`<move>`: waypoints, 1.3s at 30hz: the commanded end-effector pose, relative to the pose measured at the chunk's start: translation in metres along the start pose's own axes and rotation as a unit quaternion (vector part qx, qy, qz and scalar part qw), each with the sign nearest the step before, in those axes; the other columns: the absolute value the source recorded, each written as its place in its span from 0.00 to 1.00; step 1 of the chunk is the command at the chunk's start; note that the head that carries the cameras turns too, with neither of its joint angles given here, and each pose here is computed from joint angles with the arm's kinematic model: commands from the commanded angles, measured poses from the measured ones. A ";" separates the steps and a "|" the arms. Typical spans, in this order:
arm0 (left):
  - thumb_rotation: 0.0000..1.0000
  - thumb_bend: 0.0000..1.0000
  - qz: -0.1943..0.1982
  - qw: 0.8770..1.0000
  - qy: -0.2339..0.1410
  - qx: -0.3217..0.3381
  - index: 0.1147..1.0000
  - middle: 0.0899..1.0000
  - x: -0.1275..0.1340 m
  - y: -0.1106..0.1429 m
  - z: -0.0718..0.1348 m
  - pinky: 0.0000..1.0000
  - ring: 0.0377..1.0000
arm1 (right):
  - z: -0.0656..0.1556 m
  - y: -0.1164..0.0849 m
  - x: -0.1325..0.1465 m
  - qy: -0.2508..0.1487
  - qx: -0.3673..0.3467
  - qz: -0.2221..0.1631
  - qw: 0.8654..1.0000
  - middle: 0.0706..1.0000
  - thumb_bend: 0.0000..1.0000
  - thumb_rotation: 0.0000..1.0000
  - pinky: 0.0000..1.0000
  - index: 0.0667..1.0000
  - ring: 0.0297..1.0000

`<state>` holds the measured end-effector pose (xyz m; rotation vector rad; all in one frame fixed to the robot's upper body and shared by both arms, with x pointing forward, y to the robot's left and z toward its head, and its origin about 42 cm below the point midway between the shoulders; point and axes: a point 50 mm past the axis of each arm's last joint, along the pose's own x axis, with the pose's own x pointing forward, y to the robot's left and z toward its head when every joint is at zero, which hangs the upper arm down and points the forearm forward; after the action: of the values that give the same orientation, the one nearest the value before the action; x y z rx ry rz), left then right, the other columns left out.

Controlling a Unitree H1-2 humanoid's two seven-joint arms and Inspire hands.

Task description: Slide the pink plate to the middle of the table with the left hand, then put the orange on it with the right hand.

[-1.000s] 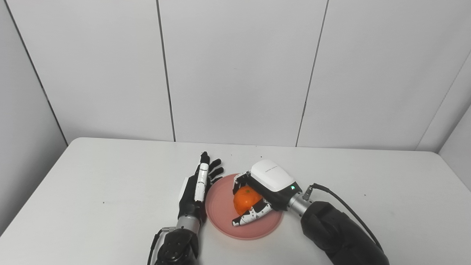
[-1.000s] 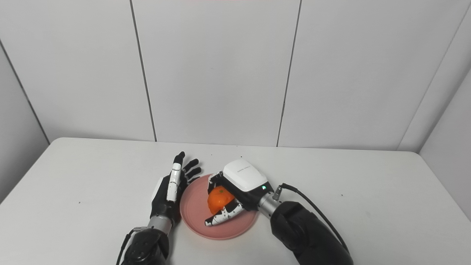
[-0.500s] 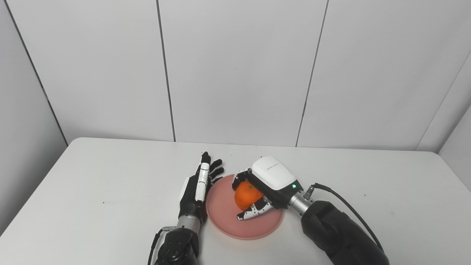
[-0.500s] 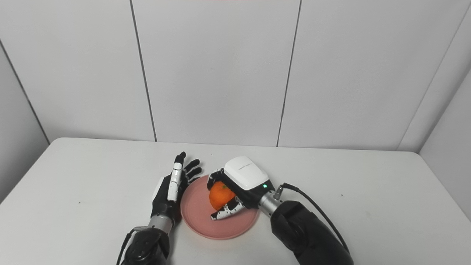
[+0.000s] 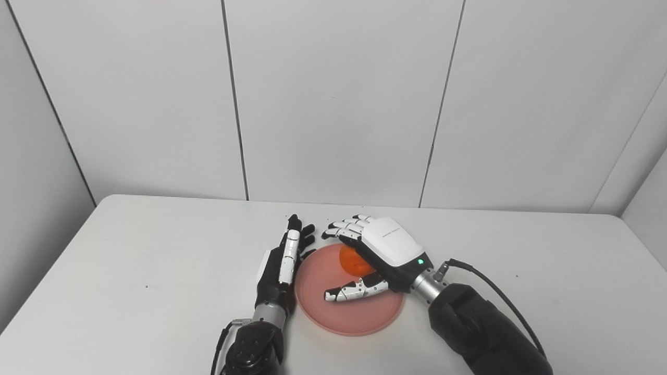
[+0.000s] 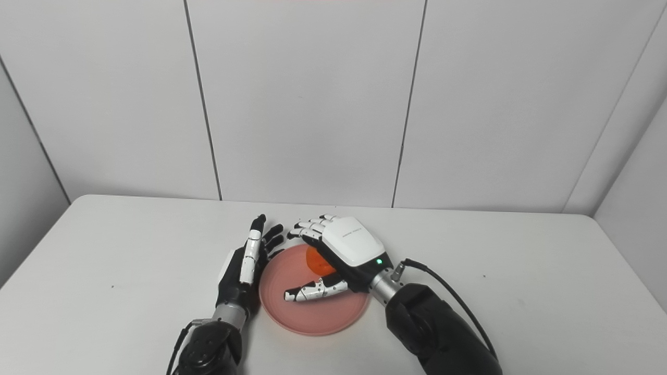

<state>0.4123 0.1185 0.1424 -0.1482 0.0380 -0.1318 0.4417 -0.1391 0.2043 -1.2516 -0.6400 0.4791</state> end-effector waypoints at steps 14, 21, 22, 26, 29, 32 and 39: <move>1.00 0.61 0.015 0.999 -0.001 0.030 1.00 0.87 -0.002 0.004 -0.010 0.84 0.86 | -0.007 -0.033 0.004 0.013 0.189 -0.177 0.966 0.78 0.79 0.87 0.69 0.73 0.77; 1.00 0.57 0.028 0.997 -0.040 0.053 1.00 0.86 0.002 0.011 -0.010 0.85 0.84 | -0.023 -0.007 -0.014 0.106 0.418 -0.292 0.854 0.83 0.65 1.00 0.81 0.83 0.83; 1.00 0.57 0.030 0.997 -0.045 0.058 1.00 0.86 0.003 0.013 -0.011 0.86 0.85 | -0.028 -0.002 -0.017 0.128 0.450 -0.298 0.832 0.84 0.62 1.00 0.82 0.84 0.83; 1.00 0.63 0.037 0.995 -0.057 0.068 1.00 0.94 0.005 0.016 -0.013 0.96 0.93 | -0.042 0.013 -0.025 0.188 0.545 -0.304 0.759 0.84 0.73 1.00 0.79 0.86 0.82; 1.00 0.67 0.042 0.993 -0.069 0.081 1.00 0.98 0.007 0.019 -0.013 0.99 0.96 | -0.050 0.023 -0.030 0.215 0.584 -0.297 0.724 0.82 0.78 1.00 0.79 0.86 0.81; 1.00 0.74 0.046 0.991 -0.082 0.093 1.00 1.00 0.009 0.023 -0.014 1.00 0.99 | -0.055 0.033 -0.032 0.232 0.604 -0.292 0.704 0.83 0.80 1.00 0.80 0.86 0.81; 1.00 0.78 0.056 0.983 -0.115 0.129 1.00 1.00 0.011 0.023 -0.013 0.99 1.00 | -0.050 0.038 -0.034 0.245 0.628 -0.291 0.678 0.85 0.76 1.00 0.85 0.89 0.84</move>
<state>0.4298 0.1332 0.1351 0.0673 -0.1925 -0.0203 0.4458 -0.1942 0.1402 0.2034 -0.0856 -0.0650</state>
